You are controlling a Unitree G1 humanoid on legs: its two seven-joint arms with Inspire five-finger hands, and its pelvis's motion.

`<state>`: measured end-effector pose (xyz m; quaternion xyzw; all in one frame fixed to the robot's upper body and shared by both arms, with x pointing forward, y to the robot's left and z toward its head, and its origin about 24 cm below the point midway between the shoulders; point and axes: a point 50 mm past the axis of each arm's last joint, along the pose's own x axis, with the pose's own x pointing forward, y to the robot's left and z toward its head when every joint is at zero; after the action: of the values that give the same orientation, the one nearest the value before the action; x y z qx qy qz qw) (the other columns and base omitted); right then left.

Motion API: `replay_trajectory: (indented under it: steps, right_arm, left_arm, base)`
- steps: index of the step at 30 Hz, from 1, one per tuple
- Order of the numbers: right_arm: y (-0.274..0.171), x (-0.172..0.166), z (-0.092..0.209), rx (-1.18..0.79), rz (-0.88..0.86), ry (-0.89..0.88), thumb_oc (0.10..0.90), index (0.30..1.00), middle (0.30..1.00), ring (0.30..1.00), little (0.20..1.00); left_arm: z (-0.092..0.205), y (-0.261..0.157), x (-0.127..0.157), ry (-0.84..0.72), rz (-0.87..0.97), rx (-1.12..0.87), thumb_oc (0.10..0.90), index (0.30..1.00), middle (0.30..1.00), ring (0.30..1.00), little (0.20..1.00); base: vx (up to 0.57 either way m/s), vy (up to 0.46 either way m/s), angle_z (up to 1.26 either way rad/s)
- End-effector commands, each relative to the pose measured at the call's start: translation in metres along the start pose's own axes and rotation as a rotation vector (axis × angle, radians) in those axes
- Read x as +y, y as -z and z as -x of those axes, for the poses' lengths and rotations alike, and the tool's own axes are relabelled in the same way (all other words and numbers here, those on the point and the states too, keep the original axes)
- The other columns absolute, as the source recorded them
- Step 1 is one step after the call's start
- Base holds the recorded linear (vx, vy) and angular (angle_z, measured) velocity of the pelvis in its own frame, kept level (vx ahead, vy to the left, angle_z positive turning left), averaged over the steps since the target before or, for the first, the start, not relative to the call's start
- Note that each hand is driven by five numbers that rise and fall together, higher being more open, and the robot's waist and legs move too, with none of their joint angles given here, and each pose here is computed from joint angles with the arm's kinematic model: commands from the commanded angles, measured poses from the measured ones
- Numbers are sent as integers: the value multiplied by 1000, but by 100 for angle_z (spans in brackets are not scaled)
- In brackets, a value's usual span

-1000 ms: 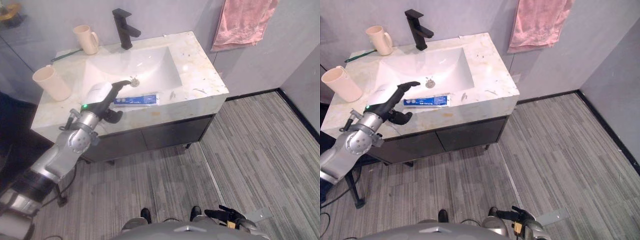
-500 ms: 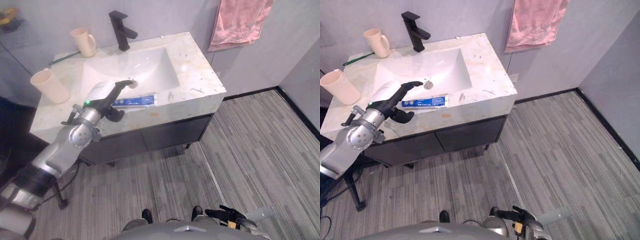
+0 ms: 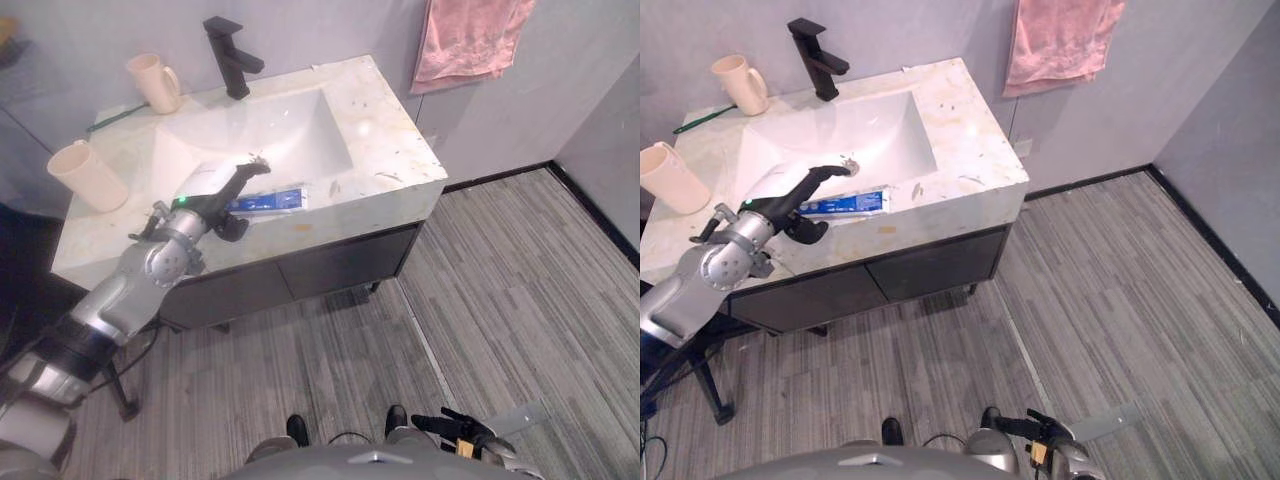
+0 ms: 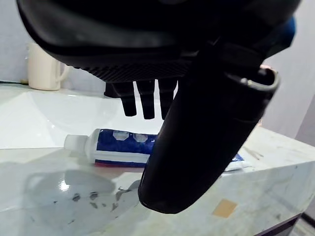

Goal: Organize the bathroom.

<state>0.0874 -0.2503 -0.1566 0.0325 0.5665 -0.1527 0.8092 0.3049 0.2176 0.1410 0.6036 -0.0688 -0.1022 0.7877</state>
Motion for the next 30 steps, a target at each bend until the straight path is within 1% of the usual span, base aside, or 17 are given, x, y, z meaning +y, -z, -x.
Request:
replay_trajectory:
  steps: [1, 2, 3, 5, 6, 8, 13, 16, 21, 22, 23, 24, 26, 27, 28, 29, 30]
  right_arm:
    - [6, -39, 5, 35, 37, 104, 800, 900, 900, 900, 900]
    - [6, -40, 5, 35, 38, 105, 800, 900, 900, 900, 900]
    - [6, -41, 5, 34, 35, 107, 800, 900, 900, 900, 900]
    - [5, -42, 5, 31, 33, 108, 800, 900, 900, 900, 900]
    - [4, -42, 5, 26, 26, 110, 800, 900, 900, 900, 900]
    - [4, -42, 6, 22, 22, 108, 800, 900, 900, 900, 900]
    - [2, -42, 6, 2, 19, 109, 800, 900, 900, 900, 900]
    - [-12, -40, 6, -90, -40, 114, 800, 900, 900, 900, 900]
    - [-89, -33, 30, -561, -228, 131, 800, 900, 900, 900, 900]
    - [-94, -33, 34, -597, -245, 133, 800, 900, 900, 900, 900]
    - [-116, -39, 56, -801, -293, 189, 800, 900, 900, 900, 900]
    - [-122, -44, 64, -867, -312, 220, 800, 900, 900, 900, 900]
    - [-140, -73, 103, -1157, -449, 419, 800, 900, 900, 900, 900]
    - [-141, -75, 107, -1177, -467, 431, 800, 900, 900, 900, 900]
    - [-153, -87, 133, -1340, -520, 534, 800, 900, 900, 900, 900]
    - [-157, -91, 143, -1389, -527, 557, 800, 900, 900, 900, 900]
    - [-172, -99, 179, -1592, -541, 617, 800, 900, 900, 900, 900]
  left_arm:
    - [-15, -11, 89, -285, -197, -35, 579, 568, 568, 568, 568]
    - [-15, -11, 89, -284, -207, -31, 571, 556, 556, 556, 556]
    - [-14, -10, 88, -277, -220, -22, 532, 498, 498, 498, 498]
    - [-14, -8, 87, -268, -227, -12, 519, 479, 479, 479, 479]
    - [-14, -7, 88, -264, -239, -3, 439, 359, 359, 359, 359]
    - [-14, -5, 89, -263, -261, 9, 400, 300, 300, 300, 300]
    - [-13, -2, 91, -265, -287, 18, 400, 300, 300, 300, 300]
    - [-10, -3, 95, -333, -258, -2, 400, 300, 300, 300, 300]
    - [6, -1, 92, -526, 139, -98, 400, 300, 300, 300, 300]
    - [8, -1, 91, -549, 176, -108, 400, 300, 300, 300, 300]
    - [15, 2, 86, -612, 349, -136, 400, 300, 300, 300, 300]
    - [19, 3, 84, -637, 413, -143, 400, 300, 300, 300, 300]
    - [28, 4, 72, -710, 684, -185, 400, 300, 300, 300, 300]
    - [28, 4, 71, -714, 712, -189, 400, 300, 300, 300, 300]
    - [29, 0, 63, -729, 812, -206, 400, 300, 300, 300, 300]
    - [30, -1, 61, -735, 847, -213, 400, 300, 300, 300, 300]
    - [29, -6, 56, -748, 934, -222, 400, 300, 300, 300, 300]
  base:
    - [0, 0, 0]
    - [0, 0, 0]
    - [0, 0, 0]
    - [0, 0, 0]
    - [0, 0, 0]
    - [0, 0, 0]
    - [0, 0, 0]
    - [-11, 8, 0]
    - [-60, 21, 0]
    - [-93, 35, -2]
    - [-87, 35, -3]
    - [-113, 63, -8]
    - [-95, 58, -11]
    - [-87, 56, -6]
    - [-55, 54, -3]
    - [-74, 99, -8]
    - [-41, 73, -13]
